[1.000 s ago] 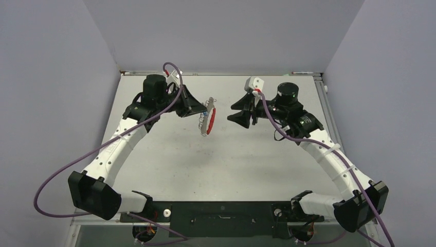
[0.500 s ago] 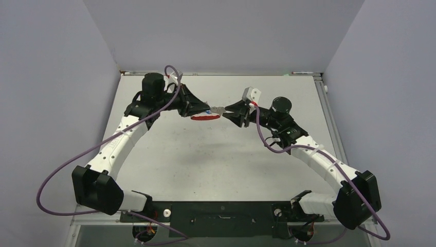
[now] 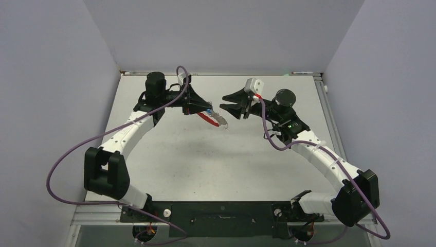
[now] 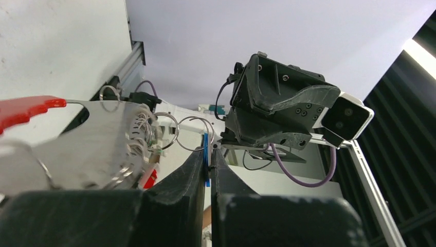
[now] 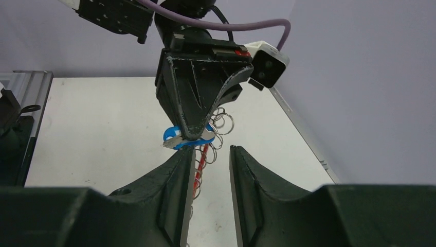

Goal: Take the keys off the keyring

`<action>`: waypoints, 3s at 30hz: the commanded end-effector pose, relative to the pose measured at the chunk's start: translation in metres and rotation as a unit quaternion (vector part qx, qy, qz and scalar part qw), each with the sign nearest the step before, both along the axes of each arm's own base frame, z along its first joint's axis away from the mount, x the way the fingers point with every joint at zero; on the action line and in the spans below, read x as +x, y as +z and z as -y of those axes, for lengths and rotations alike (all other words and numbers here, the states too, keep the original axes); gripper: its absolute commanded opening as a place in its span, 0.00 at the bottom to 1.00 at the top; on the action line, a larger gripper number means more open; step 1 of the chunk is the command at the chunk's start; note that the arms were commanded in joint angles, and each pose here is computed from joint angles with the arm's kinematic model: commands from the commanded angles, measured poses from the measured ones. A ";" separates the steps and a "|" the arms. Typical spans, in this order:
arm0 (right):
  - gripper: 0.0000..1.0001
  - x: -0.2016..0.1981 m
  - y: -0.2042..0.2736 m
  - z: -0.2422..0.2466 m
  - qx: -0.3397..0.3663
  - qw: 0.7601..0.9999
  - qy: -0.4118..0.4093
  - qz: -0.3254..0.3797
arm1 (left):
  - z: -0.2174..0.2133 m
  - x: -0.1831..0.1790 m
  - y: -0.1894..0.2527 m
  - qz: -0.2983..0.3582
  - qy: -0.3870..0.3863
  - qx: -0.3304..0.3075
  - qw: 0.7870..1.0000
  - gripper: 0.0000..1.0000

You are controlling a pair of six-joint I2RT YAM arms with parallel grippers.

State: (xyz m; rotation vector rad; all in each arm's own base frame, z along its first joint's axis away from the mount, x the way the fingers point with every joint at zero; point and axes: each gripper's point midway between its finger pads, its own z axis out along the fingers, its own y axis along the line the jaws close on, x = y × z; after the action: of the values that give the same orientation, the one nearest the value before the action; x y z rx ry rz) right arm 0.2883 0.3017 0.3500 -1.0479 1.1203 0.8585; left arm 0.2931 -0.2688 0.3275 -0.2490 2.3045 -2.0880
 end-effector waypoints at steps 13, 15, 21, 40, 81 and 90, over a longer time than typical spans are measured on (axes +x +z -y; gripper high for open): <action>0.35 -0.011 0.006 -0.014 0.001 0.999 0.031 0.009 | 0.006 -0.028 0.043 0.055 -0.079 -0.054 0.994 0.00; 0.34 -0.010 0.004 -0.015 -0.002 1.000 0.028 0.010 | 0.007 -0.029 0.046 0.059 -0.083 -0.055 0.993 0.00; 0.34 -0.007 -0.006 -0.021 -0.019 1.000 0.012 0.014 | 0.013 -0.038 0.048 0.065 -0.103 -0.058 0.991 0.00; 0.10 0.000 -0.016 -0.017 -0.053 0.998 -0.011 0.028 | 0.015 -0.039 0.049 0.071 -0.111 -0.056 0.990 0.00; 0.31 -0.009 0.009 -0.011 -0.025 0.999 0.038 -0.003 | 0.017 -0.035 0.053 0.078 -0.113 -0.056 0.989 0.00; 0.29 -0.007 0.004 -0.018 -0.033 0.999 0.038 0.006 | 0.018 -0.035 0.052 0.076 -0.113 -0.055 0.989 0.00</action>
State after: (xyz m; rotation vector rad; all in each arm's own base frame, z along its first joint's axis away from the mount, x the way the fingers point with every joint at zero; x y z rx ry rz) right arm 0.2801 0.3140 0.3293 -1.1566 1.2054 0.9103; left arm 0.2613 -0.2863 0.3589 0.0520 2.2988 -2.2646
